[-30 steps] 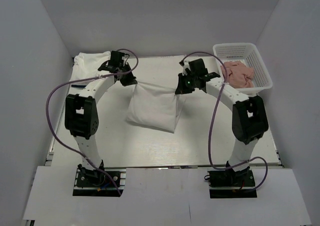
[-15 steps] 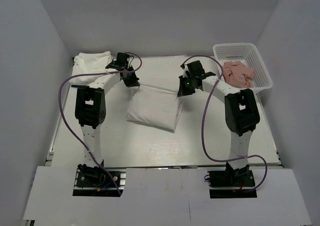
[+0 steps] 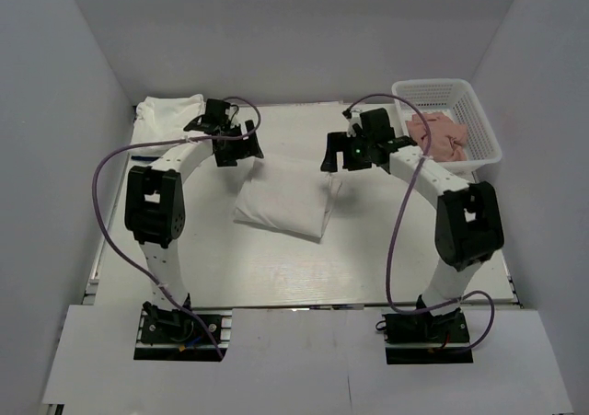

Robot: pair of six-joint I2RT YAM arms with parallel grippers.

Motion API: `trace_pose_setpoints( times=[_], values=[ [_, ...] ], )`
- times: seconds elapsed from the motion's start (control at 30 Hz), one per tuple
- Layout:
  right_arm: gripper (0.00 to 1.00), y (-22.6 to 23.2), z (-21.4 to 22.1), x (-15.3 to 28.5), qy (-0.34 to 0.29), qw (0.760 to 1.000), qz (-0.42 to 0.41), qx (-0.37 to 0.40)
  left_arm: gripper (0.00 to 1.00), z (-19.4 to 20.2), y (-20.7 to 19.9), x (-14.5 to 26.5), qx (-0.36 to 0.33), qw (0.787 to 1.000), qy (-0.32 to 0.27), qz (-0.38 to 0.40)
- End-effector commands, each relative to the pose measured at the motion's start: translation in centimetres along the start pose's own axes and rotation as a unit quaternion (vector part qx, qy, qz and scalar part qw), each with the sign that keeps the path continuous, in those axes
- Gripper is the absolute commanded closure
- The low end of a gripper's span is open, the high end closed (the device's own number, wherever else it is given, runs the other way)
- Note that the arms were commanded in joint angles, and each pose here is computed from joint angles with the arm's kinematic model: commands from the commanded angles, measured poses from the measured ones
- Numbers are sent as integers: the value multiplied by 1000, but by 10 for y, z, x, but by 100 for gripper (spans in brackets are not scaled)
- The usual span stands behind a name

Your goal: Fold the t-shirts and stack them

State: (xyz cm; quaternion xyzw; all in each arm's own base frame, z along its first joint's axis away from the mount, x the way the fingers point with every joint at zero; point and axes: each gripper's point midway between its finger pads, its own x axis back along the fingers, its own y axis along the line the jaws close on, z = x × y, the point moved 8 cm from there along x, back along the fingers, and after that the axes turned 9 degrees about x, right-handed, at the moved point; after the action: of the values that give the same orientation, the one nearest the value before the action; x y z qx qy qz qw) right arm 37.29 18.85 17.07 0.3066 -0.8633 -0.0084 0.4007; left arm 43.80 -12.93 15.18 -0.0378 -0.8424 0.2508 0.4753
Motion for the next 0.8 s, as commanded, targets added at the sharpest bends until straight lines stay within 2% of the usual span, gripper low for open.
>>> trace_pose_setpoints(
  times=[0.0, 0.13, 0.3, 0.47, 0.53, 0.57, 0.67, 0.77],
  values=[
    [10, 13, 0, 27, -44, 999, -23, 18, 0, 11, -7, 28, -90, 993, 20, 73],
    [10, 20, 12, 45, -44, 998, -33, 27, 0, 37, 14, 15, -98, 991, 71, 54],
    [10, 20, 17, 55, -33, 999, -22, 37, 0, 48, 28, -7, -88, 991, 97, -24],
    [10, 23, 15, 63, -42, 998, -22, 46, 2, 59, 42, -19, -67, 990, 108, -60],
    [10, 24, 14, 64, -46, 998, -22, 47, 11, 65, 36, -24, -68, 989, 123, -39],
    [10, 22, 13, 65, -47, 998, -20, 46, 20, 70, 35, -25, -65, 988, 136, -22],
    [10, 23, 14, 66, -50, 998, -15, 47, 33, 86, 33, -27, -77, 986, 149, -9],
    [10, 20, 17, 67, -53, 998, -2, 43, 56, 100, 30, -30, -73, 984, 162, -11]
  ],
)
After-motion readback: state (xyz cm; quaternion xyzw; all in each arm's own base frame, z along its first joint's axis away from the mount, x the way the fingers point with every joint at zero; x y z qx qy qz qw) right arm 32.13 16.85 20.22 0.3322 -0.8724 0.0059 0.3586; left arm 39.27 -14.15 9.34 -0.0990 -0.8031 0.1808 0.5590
